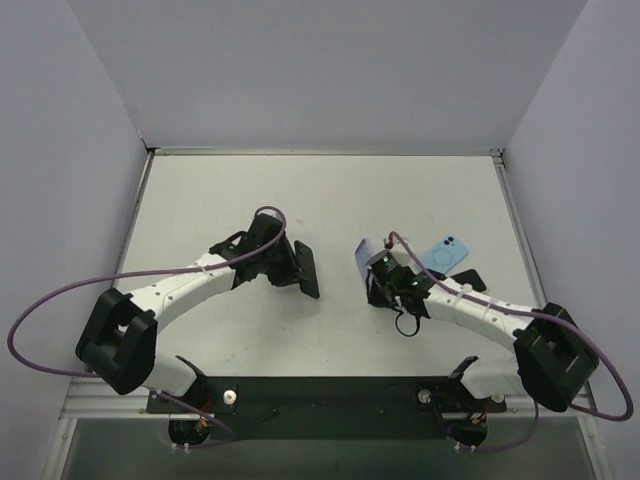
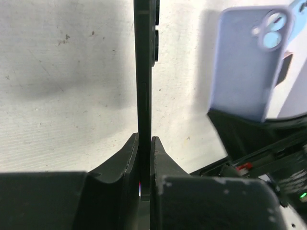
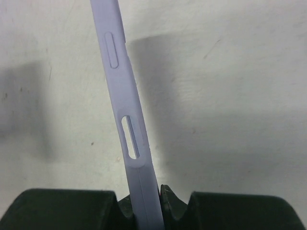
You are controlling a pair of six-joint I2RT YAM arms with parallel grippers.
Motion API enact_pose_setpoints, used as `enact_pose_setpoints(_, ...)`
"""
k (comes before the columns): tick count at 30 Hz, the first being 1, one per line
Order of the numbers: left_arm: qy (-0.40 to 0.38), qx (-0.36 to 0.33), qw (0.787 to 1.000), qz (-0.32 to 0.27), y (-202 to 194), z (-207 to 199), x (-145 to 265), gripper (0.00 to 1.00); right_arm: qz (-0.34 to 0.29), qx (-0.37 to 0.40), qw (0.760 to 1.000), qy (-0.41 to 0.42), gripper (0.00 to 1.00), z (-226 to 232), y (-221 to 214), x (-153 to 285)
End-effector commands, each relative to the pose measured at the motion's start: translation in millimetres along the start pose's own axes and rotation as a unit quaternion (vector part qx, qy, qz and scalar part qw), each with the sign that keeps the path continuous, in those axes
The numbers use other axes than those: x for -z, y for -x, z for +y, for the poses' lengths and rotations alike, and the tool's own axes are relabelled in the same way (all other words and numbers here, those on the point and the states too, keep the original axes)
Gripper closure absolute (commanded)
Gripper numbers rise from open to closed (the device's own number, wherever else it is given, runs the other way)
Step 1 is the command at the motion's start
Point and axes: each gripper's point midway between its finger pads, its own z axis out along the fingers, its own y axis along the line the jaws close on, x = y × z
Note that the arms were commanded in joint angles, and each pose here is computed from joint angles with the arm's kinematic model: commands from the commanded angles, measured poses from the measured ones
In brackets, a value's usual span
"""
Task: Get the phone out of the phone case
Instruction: Remove the phone case from the phone, then place the phone case at the center of the board.
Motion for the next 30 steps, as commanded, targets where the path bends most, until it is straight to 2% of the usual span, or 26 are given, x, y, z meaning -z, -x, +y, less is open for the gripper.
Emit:
enact_pose_setpoints(1, -0.113, -0.049, 0.992, -0.015, 23, -46, 26, 1.0, -0.008, -0.048, 0.997, 0.055, 1.0, -10, 36, 12)
enact_pose_setpoints(2, -0.143, -0.056, 0.988, 0.016, 13, -54, 29, 1.0, -0.038, -0.085, 0.995, 0.046, 1.0, -24, 68, 9)
enact_pose_setpoints(3, -0.14, -0.057, 0.988, 0.027, 8, -52, 26, 1.0, -0.039, -0.094, 0.993, 0.063, 1.0, -23, 79, 9)
enact_pose_setpoints(4, -0.139, -0.063, 0.988, 0.029, 5, -51, 25, 1.0, -0.029, -0.107, 0.99, 0.081, 1.0, -21, 88, 3)
enact_pose_setpoints(6, -0.14, -0.067, 0.988, 0.026, 1, -51, 27, 1.0, -0.063, -0.145, 0.982, 0.104, 1.0, -25, 138, 0)
enact_pose_setpoints(8, -0.145, -0.066, 0.987, 0.028, -2, -49, 30, 1.0, -0.03, -0.169, 0.976, 0.136, 1.0, -17, 149, -18)
enact_pose_setpoints(9, -0.153, -0.069, 0.986, 0.021, -1, -53, 36, 1.0, -0.043, -0.185, 0.97, 0.149, 1.0, -17, 175, -17)
enact_pose_setpoints(13, -0.16, -0.076, 0.984, -0.002, 11, -56, 50, 1.0, -0.013, -0.229, 0.956, 0.182, 1.0, -6, 193, -50)
enact_pose_setpoints(18, -0.165, -0.076, 0.983, -0.017, 27, -62, 60, 1.0, 0.012, -0.247, 0.952, 0.181, 1.0, -7, 201, -81)
enact_pose_setpoints(22, -0.17, -0.082, 0.982, -0.018, 32, -68, 61, 1.0, 0.004, -0.28, 0.943, 0.178, 1.0, -22, 223, -92)
enact_pose_setpoints(28, -0.157, -0.076, 0.984, -0.019, 34, -58, 60, 1.0, -0.034, -0.337, 0.926, 0.167, 1.0, -70, 262, -87)
enact_pose_setpoints(29, -0.156, -0.074, 0.985, -0.02, 36, -56, 60, 1.0, -0.035, -0.344, 0.924, 0.166, 0.99, -76, 264, -87)
enact_pose_setpoints(30, -0.156, -0.071, 0.985, -0.022, 38, -55, 59, 1.0, -0.042, -0.357, 0.919, 0.162, 0.9, -91, 273, -87)
